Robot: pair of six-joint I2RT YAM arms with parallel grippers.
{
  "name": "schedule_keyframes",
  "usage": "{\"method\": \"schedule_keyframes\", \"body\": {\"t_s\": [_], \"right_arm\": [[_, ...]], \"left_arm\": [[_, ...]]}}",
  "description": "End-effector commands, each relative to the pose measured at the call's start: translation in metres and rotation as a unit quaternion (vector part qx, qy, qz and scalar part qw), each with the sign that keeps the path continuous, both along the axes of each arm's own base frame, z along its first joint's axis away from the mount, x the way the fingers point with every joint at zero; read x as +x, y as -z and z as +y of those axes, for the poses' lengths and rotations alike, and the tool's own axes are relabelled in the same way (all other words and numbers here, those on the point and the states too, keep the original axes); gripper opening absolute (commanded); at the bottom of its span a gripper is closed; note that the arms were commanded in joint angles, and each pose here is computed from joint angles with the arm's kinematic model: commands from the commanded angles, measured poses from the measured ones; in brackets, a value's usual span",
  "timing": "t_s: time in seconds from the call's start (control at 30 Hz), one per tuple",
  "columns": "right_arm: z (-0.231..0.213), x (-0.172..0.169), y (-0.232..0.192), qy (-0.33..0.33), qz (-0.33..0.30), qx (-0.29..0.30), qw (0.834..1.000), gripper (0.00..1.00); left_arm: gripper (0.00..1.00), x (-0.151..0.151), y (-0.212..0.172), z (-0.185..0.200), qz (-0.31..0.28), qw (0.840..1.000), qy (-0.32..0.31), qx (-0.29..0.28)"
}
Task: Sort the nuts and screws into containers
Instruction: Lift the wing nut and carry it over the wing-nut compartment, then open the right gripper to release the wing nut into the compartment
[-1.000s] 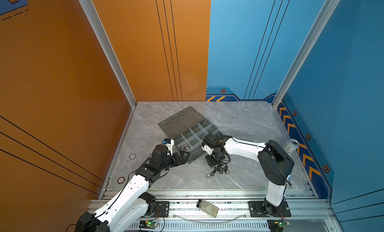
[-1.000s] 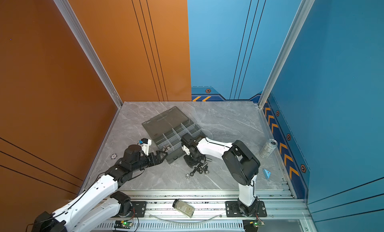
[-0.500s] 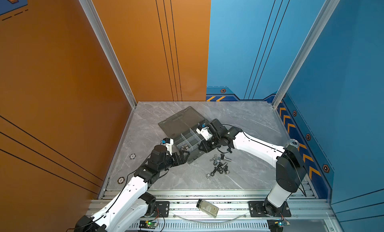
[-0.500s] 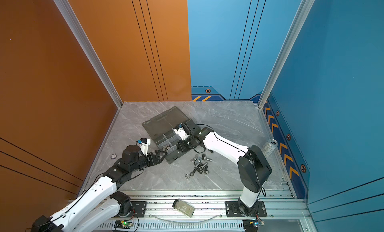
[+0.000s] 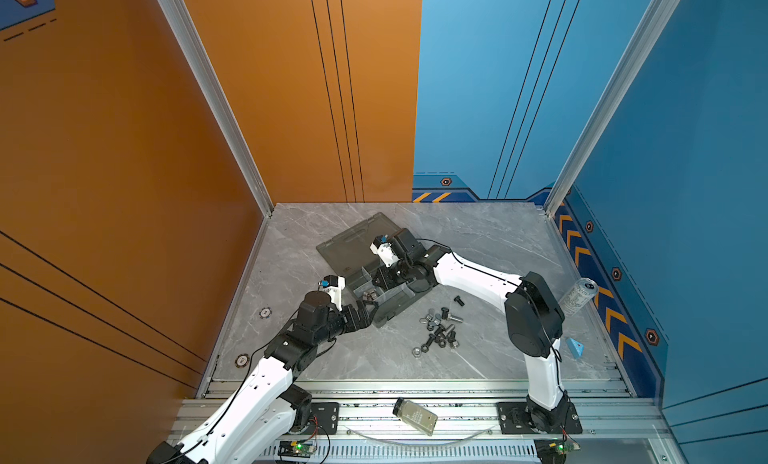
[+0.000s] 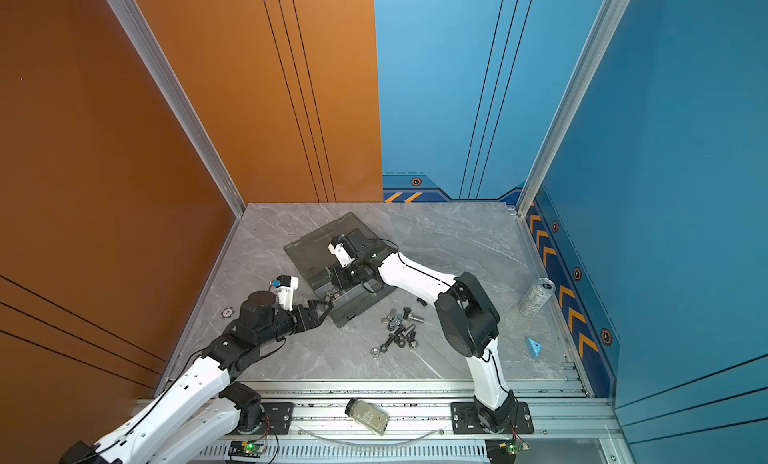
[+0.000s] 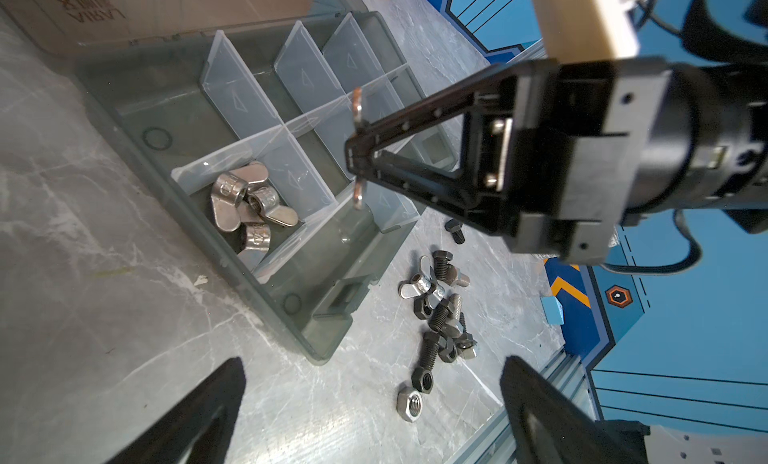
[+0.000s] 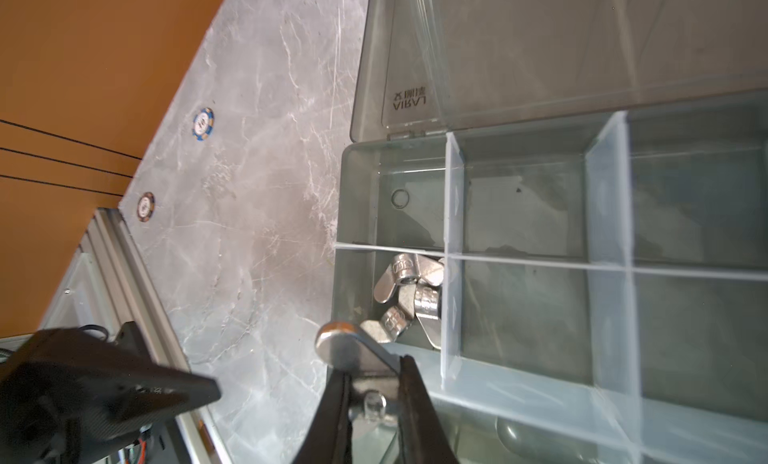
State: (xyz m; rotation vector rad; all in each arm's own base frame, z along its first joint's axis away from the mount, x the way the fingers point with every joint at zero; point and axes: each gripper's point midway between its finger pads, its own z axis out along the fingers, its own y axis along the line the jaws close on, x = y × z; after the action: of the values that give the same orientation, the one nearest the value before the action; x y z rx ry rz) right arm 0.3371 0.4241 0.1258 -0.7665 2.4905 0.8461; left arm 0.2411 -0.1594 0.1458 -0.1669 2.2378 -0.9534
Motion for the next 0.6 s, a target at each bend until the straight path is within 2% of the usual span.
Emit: {"method": "schedule_keyframes", "body": {"t_s": [0.0,0.07,0.3,0.57], "right_arm": [[0.012,0.003,-0.008,0.004,-0.013,0.001,1.0,0.06],[0.014,0.003,0.009,0.002,-0.008,-0.017,1.0,0.06],[0.012,0.002,0.029,0.002,-0.006,-0.054,0.999,0.11],[0.007,0.0,0.041,0.004,0.0,-0.075,0.997,0.25]], "left_arm": [[0.98,-0.004,0.007,0.004,0.009,1.0,-0.001,0.006],[0.98,-0.005,0.007,0.005,0.009,1.0,-0.003,0.006],[0.98,-0.004,0.006,0.005,0.009,1.0,-0.002,0.004],[0.98,-0.003,0.004,0.004,0.008,1.0,-0.002,0.005]]}}
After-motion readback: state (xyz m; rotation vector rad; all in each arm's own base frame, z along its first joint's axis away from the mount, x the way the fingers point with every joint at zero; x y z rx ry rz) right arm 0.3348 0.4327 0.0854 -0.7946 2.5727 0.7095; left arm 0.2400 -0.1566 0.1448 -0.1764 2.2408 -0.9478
